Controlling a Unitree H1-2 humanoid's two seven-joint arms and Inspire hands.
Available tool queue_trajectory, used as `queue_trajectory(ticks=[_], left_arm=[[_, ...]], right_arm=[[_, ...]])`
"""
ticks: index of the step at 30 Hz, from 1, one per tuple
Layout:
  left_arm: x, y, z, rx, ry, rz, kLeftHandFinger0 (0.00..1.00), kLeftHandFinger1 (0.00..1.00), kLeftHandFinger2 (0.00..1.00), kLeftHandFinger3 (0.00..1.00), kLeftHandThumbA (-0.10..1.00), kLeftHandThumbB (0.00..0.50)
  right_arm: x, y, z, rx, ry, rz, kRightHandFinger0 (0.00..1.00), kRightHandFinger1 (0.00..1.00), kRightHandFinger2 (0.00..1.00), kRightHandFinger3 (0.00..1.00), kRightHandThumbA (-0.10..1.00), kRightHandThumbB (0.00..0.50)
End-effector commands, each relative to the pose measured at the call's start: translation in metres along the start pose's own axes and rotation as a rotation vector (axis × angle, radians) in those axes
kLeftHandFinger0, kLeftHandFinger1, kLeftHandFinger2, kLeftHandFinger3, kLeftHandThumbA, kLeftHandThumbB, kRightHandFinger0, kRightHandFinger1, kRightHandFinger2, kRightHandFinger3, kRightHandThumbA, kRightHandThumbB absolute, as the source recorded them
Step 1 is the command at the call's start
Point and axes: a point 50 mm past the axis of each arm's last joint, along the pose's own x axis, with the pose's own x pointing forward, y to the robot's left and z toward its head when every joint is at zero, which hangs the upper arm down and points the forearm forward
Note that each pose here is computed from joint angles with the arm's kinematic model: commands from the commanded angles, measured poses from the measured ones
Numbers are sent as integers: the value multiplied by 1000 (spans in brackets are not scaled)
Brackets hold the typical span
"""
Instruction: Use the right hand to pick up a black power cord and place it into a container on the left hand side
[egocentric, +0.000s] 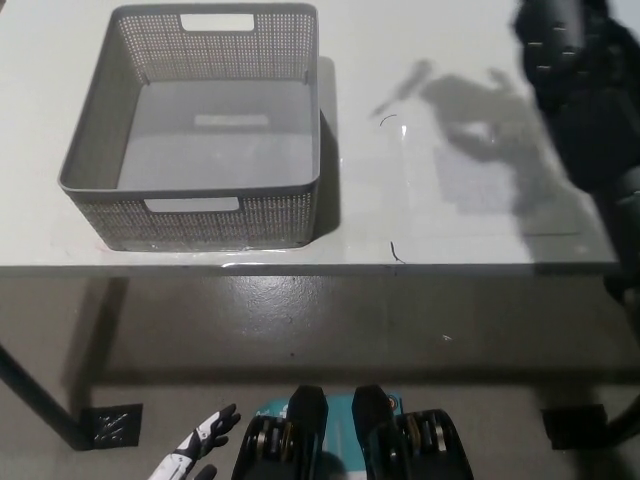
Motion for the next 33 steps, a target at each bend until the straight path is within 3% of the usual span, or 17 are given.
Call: queue_trajectory(ticks=[1, 6, 10, 12, 13, 14, 21, 24, 27, 29, 30, 31, 32, 33], left_arm=[[-6, -5, 1, -12, -20, -11, 1000, 1000, 1000, 1000, 1000, 390], [-5, -8, -1, -19, -4, -24, 1000, 1000, 1000, 1000, 1000, 399], [-3, -9, -2, -8, 0, -34, 1000, 1000, 1000, 1000, 1000, 420], [0, -8, -1, 5, -5, -36, 1000, 1000, 1000, 1000, 1000, 410], [-1, -8, -1, 14, -9, -40, 1000, 1000, 1000, 1000, 1000, 402], [-1, -7, 0, 27, -15, -41, 1000, 1000, 1000, 1000, 1000, 400], [6, -4, 4, 45, -25, -52, 1000, 1000, 1000, 1000, 1000, 393], [3, -5, 5, 42, -21, -64, 1000, 1000, 1000, 1000, 1000, 387], [4, -7, 6, 33, -25, -68, 1000, 1000, 1000, 1000, 1000, 385], [8, -6, 6, 40, -33, -71, 1000, 1000, 1000, 1000, 1000, 390], [7, -6, 6, 42, -36, -74, 1000, 1000, 1000, 1000, 1000, 390], [6, -6, 6, 42, -34, -77, 1000, 1000, 1000, 1000, 1000, 389], [4, -7, 5, 17, -26, -78, 1000, 1000, 1000, 1000, 1000, 389], [3, -9, 5, 12, -23, -78, 1000, 1000, 1000, 1000, 1000, 390]], right_arm=[[34, -7, 75, 8, -111, -27, 0, 295, 675, 760, -100, 169], [39, 33, 111, 52, -120, 30, 1, 297, 636, 756, -100, 191], [37, 67, 128, 84, -128, 56, 0, 301, 669, 748, -100, 200], [37, 77, 132, 81, -114, 79, 0, 281, 663, 756, -100, 176], [34, 86, 133, 95, -105, 93, 8, 296, 684, 774, -100, 201], [32, 98, 134, 117, -94, 110, 0, 305, 725, 795, -100, 180], [23, 131, 122, 134, -16, 167, 0, 365, 777, 835, -100, 192], [7, 151, 105, 165, 17, 195, 22, 443, 848, 963, -100, 191], [-3, 165, 94, 148, 66, 225, 50, 493, 887, 1000, -100, 189], [-9, 171, 86, 148, 70, 244, 12, 446, 825, 880, -100, 186], [-17, 179, 79, 128, 87, 272, 8, 403, 722, 769, -100, 198], [-18, 180, 77, 127, 92, 273, 2, 387, 692, 739, -100, 199], [-25, 188, 68, 142, 154, 374, 577, 1000, 1000, 1000, 323, 284], [-28, 191, 63, 173, 189, 441, 886, 1000, 1000, 1000, 373, 238]])
